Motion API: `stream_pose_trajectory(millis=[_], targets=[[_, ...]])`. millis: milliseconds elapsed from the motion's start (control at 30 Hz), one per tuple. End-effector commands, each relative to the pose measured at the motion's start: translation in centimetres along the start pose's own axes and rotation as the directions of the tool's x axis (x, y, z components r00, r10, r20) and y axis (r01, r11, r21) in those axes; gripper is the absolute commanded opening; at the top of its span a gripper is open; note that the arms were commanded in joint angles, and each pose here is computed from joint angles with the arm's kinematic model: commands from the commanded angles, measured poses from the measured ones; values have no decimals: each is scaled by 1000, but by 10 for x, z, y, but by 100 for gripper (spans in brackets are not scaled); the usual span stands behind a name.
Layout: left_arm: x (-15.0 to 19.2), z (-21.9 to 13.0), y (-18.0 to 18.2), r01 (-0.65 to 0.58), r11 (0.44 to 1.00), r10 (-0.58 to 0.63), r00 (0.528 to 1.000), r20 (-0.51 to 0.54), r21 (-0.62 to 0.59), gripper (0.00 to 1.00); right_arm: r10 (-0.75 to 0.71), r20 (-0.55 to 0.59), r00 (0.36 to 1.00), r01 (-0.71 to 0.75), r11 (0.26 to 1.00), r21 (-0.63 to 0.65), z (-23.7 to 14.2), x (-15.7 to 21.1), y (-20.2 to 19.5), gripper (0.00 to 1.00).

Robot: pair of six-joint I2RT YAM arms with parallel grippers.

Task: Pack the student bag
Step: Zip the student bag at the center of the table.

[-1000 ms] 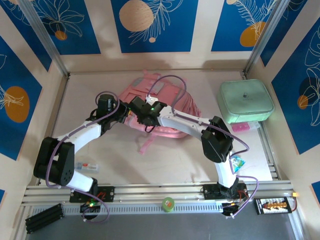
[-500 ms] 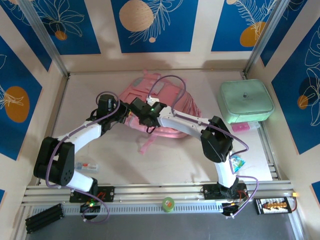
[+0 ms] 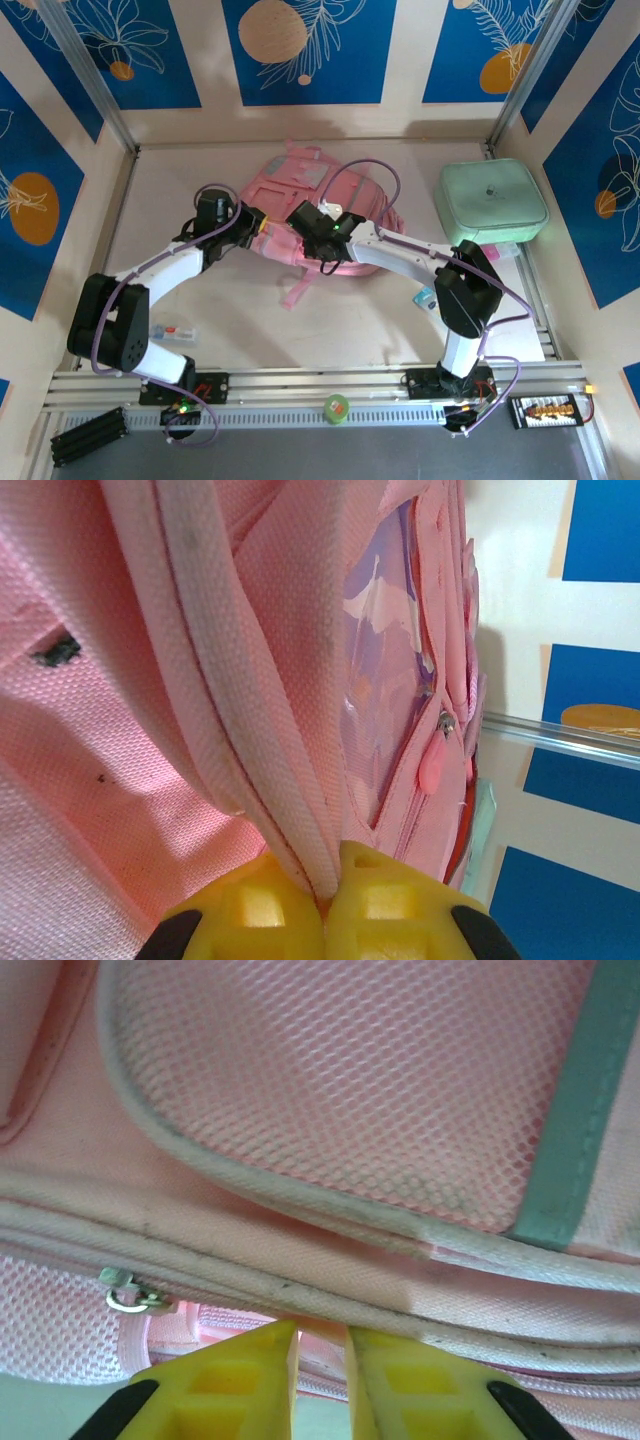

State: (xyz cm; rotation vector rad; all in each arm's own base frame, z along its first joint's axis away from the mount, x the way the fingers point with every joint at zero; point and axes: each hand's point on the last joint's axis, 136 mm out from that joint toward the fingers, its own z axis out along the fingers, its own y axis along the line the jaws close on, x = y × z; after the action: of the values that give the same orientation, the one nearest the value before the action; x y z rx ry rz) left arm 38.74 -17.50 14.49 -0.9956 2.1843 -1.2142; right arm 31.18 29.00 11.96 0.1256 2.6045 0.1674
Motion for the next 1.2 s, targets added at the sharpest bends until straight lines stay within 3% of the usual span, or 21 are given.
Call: stream_pose_trajectory(millis=[0, 233, 433, 733, 1167], targets=[[-6, -4, -27, -52, 996, 52, 999, -3, 75, 0, -57, 35, 998, 57, 998, -12, -7, -13, 10, 24], [-4, -4, -30, -53, 995, 54, 998, -11, 82, 0, -61, 87, 994, 66, 996, -63, -32, -11, 34, 27], [-4, -5, -34, -54, 994, 56, 998, -16, 96, 0, 42, 57, 997, -39, 998, -52, -19, -7, 38, 29], [-1, -6, -33, -51, 994, 54, 998, -28, 99, 0, -8, 58, 998, 5, 999, 47, 4, -18, 41, 30], [-4, -5, -34, -54, 994, 57, 998, -23, 100, 0, -44, 49, 998, 38, 992, 120, 9, -13, 24, 20]])
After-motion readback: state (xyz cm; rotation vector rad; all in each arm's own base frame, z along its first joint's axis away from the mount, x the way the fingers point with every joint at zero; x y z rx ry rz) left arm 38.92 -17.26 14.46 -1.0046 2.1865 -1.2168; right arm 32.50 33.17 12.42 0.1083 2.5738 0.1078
